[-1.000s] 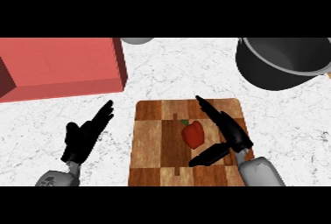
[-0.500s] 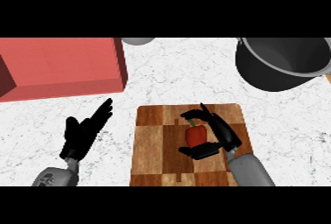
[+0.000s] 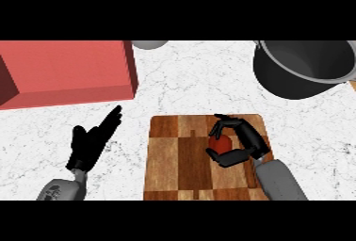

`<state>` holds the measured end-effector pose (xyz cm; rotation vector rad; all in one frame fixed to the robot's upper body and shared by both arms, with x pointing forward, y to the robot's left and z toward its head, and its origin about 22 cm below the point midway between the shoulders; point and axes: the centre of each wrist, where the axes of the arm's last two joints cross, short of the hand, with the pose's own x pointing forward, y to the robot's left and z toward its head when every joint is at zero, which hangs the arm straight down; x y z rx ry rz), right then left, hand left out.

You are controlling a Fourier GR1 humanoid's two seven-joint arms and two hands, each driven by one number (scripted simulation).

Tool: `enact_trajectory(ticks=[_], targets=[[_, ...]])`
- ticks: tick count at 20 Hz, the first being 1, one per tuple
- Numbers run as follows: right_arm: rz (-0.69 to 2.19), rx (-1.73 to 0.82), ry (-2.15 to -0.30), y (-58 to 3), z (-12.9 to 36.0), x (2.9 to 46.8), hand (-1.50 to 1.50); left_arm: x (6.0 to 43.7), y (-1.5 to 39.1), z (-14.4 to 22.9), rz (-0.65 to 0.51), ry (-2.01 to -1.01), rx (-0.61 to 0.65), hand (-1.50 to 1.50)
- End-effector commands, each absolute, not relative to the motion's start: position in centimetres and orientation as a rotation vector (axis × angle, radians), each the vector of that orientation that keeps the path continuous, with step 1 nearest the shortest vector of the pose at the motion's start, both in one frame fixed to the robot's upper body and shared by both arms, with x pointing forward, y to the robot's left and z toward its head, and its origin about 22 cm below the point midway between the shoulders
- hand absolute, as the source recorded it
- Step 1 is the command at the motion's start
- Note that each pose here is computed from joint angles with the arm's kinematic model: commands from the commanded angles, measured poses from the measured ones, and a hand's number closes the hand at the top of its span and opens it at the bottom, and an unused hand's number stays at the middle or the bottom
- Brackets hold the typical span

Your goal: Pick the bell pepper from the cutting board and place it in the pot

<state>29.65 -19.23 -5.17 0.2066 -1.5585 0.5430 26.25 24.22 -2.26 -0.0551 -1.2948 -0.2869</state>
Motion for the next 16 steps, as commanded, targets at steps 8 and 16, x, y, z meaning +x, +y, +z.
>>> enact_trajectory(ticks=[8, 16], targets=[[0.231, -0.083, -1.660, -49.4, 2.5, 25.8, 1.50, 26.1, 25.4, -1.7, -0.264, -1.302, -0.052, 0.00], [0.289, -0.266, -1.722, -55.4, 4.6, 22.8, 1.50, 26.5, 22.8, -1.9, -0.297, -1.302, -0.093, 0.00]])
